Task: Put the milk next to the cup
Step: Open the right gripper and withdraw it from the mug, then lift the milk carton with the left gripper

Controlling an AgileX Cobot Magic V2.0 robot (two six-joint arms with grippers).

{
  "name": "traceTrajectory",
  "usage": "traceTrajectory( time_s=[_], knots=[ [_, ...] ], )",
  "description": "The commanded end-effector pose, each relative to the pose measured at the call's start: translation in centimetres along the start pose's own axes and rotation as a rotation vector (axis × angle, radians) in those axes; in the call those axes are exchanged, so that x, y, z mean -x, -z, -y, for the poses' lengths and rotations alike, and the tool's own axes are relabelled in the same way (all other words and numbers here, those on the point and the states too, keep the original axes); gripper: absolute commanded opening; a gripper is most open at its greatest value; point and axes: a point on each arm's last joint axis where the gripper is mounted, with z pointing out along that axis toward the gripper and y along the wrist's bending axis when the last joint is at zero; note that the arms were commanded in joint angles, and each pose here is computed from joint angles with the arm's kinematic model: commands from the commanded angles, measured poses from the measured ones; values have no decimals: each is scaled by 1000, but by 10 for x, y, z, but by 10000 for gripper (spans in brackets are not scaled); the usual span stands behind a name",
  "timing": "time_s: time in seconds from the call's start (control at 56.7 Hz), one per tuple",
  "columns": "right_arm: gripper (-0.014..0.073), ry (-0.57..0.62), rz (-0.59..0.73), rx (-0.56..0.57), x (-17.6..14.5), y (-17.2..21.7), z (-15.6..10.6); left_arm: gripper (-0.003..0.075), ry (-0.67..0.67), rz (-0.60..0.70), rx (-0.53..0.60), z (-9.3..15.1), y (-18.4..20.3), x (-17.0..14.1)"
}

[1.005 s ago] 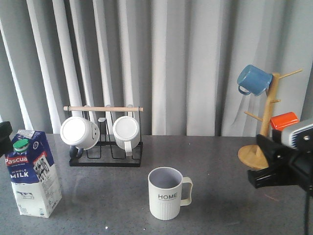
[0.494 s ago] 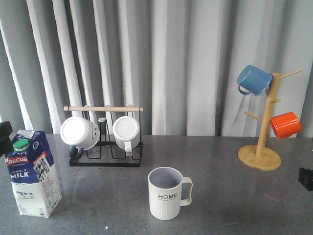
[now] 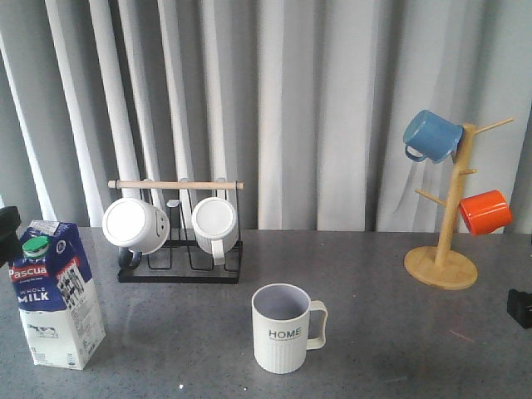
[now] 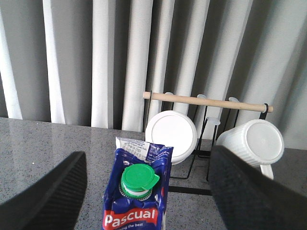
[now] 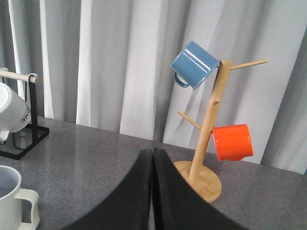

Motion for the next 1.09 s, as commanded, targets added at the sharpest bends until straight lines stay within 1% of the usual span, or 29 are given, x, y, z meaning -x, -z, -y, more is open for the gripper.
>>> traceTrajectory(
  time_s=[0.0,0.123,0.229,0.317,0.388,0.529,0.617,0.688,0.794,0.847,1.076],
  knots=[
    [-8,7,104,-4,17,2,2,502,12,126,-23,4,6,23],
    [-8,7,104,-4,17,2,2,502,13,137,-25,4,6,24],
    [-8,7,104,-4,17,2,2,502,-1,180,-31,4,5,27],
    [-8,7,104,-4,17,2,2,503,-27,246,-40,6,-1,37],
    [-8,7,104,-4,17,2,2,503,-32,251,-39,7,-10,45],
    [-8,7,104,-4,17,2,2,503,-36,170,-23,8,-35,57],
    [-8,7,104,-4,17,2,2,503,-36,109,-13,8,-55,55],
    [-8,7,104,-4,17,2,2,503,-29,58,-5,7,-67,49],
    [-8,7,104,-4,17,2,2,503,17,-8,6,4,-83,33],
    [-8,7,104,-4,17,2,2,503,19,-34,10,3,-89,25],
    [-8,8,104,-4,17,2,2,503,17,-99,19,0,-105,5]
  ],
)
